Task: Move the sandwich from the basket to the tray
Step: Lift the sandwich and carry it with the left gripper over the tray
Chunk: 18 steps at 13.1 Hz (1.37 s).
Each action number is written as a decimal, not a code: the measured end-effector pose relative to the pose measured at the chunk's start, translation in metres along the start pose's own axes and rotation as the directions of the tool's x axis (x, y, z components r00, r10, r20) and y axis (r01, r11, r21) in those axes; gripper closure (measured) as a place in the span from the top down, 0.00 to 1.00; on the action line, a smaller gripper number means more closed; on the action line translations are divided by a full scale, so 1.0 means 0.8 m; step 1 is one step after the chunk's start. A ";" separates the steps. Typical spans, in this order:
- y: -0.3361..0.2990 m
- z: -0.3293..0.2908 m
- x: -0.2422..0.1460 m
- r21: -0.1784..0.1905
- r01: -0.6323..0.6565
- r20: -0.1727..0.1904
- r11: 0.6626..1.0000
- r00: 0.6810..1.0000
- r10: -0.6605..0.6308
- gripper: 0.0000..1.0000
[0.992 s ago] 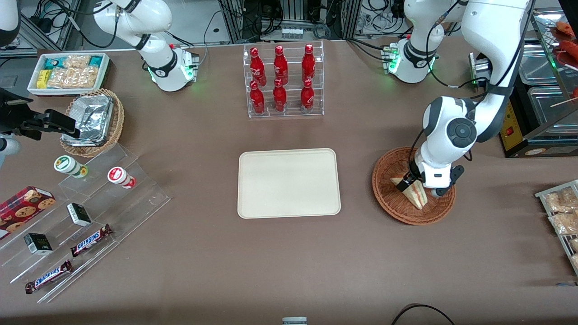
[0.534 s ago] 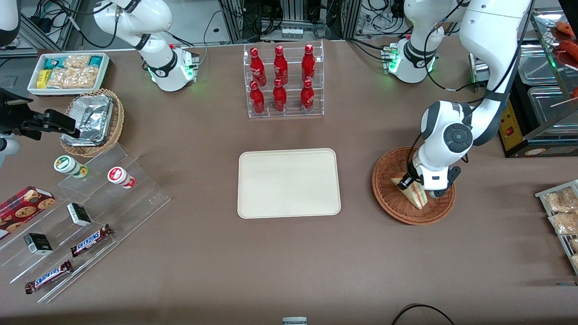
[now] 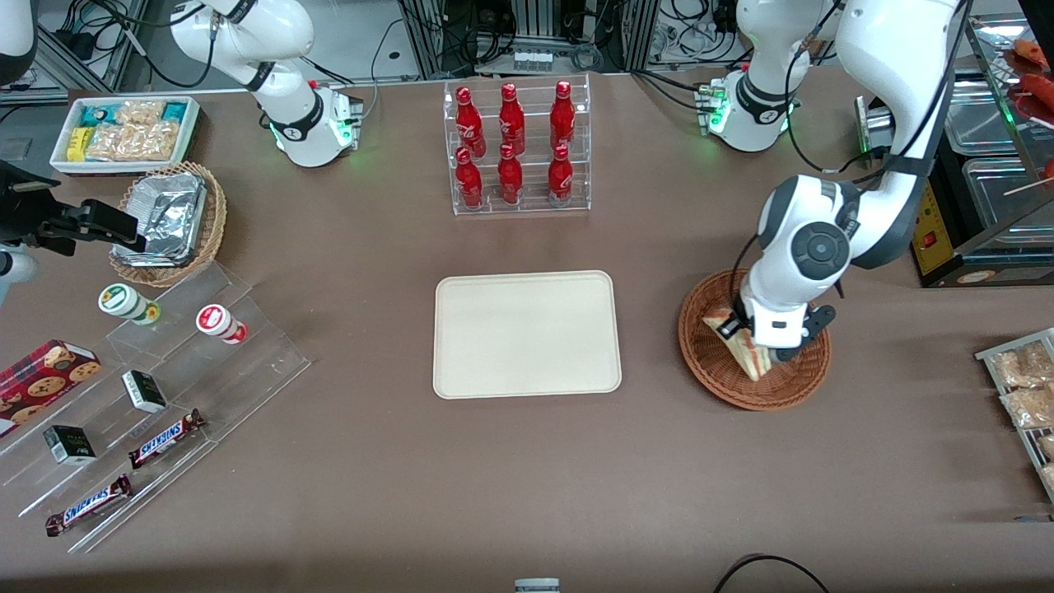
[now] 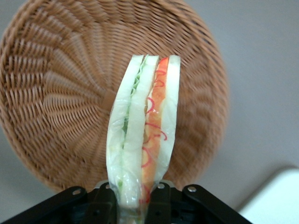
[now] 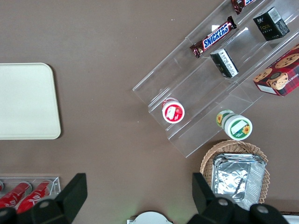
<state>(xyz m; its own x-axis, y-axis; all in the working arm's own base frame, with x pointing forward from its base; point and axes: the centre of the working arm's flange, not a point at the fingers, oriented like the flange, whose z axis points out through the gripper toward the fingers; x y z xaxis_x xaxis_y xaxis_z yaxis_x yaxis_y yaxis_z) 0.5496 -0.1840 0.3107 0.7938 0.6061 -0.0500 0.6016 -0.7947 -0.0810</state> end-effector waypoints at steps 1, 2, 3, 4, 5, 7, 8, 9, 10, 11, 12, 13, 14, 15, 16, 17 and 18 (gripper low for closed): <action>0.020 -0.019 -0.016 -0.002 -0.032 0.003 0.999 0.999 0.032 0.18; 0.037 -0.033 -0.032 -0.007 -0.061 0.004 0.998 0.998 0.061 0.18; 0.054 -0.044 -0.051 -0.013 -0.094 0.005 0.996 0.996 0.094 0.18; 0.072 -0.050 -0.071 -0.018 -0.128 0.004 0.992 0.992 0.129 0.18; 0.091 -0.053 -0.093 -0.019 -0.162 0.007 0.987 0.987 0.162 0.18; 0.132 -0.049 -0.139 -0.023 -0.229 0.019 0.973 0.973 0.229 0.18; 0.153 -0.044 -0.161 -0.026 -0.262 0.022 0.965 0.965 0.263 0.18; 0.171 -0.036 -0.182 -0.025 -0.294 0.019 0.956 0.956 0.294 0.18; 0.189 -0.028 -0.203 -0.021 -0.315 0.013 0.949 0.949 0.315 0.18; 0.207 -0.018 -0.223 -0.016 -0.328 0.004 0.944 0.945 0.328 0.18; 0.224 -0.009 -0.242 -0.013 -0.344 -0.006 0.939 0.939 0.344 0.18; 0.239 0.002 -0.260 -0.008 -0.363 -0.013 0.932 0.932 0.363 0.18; 0.252 0.013 -0.276 -0.006 -0.381 -0.013 0.925 0.925 0.381 0.18; 0.263 0.022 -0.290 -0.009 -0.395 -0.009 0.919 0.919 0.395 0.18; 0.271 0.028 -0.299 -0.011 -0.405 -0.006 0.914 0.914 0.405 0.18; 0.277 0.033 -0.305 -0.013 -0.413 -0.006 0.911 0.911 0.413 0.18; 0.282 0.035 -0.313 -0.014 -0.423 -0.009 0.906 0.906 0.423 0.18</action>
<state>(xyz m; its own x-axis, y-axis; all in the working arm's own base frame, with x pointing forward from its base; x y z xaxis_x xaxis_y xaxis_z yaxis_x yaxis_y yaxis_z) 0.4839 -0.5138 0.2771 0.9745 0.2129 -0.0708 0.2107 -0.9768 -0.0378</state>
